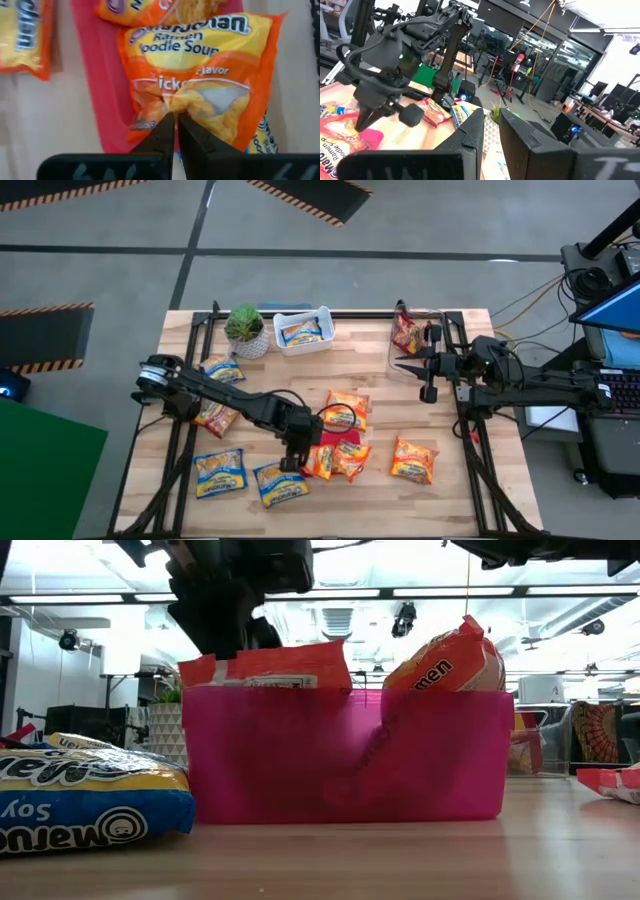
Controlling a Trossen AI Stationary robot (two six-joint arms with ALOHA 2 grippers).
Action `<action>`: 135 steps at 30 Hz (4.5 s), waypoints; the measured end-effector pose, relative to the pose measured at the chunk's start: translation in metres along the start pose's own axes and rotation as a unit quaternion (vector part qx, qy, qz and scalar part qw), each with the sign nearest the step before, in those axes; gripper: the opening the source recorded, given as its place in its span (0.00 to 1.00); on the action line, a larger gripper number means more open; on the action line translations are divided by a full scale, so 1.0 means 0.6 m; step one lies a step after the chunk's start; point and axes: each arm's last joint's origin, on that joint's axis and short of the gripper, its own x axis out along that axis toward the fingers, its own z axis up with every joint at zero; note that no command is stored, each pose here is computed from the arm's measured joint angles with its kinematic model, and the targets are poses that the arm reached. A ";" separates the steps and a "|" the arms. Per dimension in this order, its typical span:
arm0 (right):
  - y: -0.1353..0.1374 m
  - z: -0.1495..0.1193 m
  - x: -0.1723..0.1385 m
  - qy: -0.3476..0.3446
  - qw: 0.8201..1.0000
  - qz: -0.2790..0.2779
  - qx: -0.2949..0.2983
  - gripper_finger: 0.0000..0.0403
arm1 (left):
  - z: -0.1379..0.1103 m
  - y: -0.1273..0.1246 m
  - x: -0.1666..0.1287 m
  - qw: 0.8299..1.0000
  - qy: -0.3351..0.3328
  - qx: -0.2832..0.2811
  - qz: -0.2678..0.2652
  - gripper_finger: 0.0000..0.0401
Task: Sort Maruchan noodles
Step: Put the orange noodle pack into the red bin, then put the blue noodle pack into the white bin
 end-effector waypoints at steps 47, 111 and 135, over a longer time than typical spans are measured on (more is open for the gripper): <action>-0.005 0.006 0.000 -0.004 0.999 -0.027 0.031 0.12 | 0.049 0.005 -0.090 0.985 0.003 0.151 0.088 0.00; 0.007 -0.090 0.223 0.594 0.740 0.055 0.311 0.12 | -0.277 0.118 -0.113 0.858 0.090 -0.276 0.424 0.00; 0.006 -0.089 0.223 0.593 0.737 0.049 0.320 0.12 | -0.298 0.181 0.025 0.794 0.249 -0.281 0.478 0.00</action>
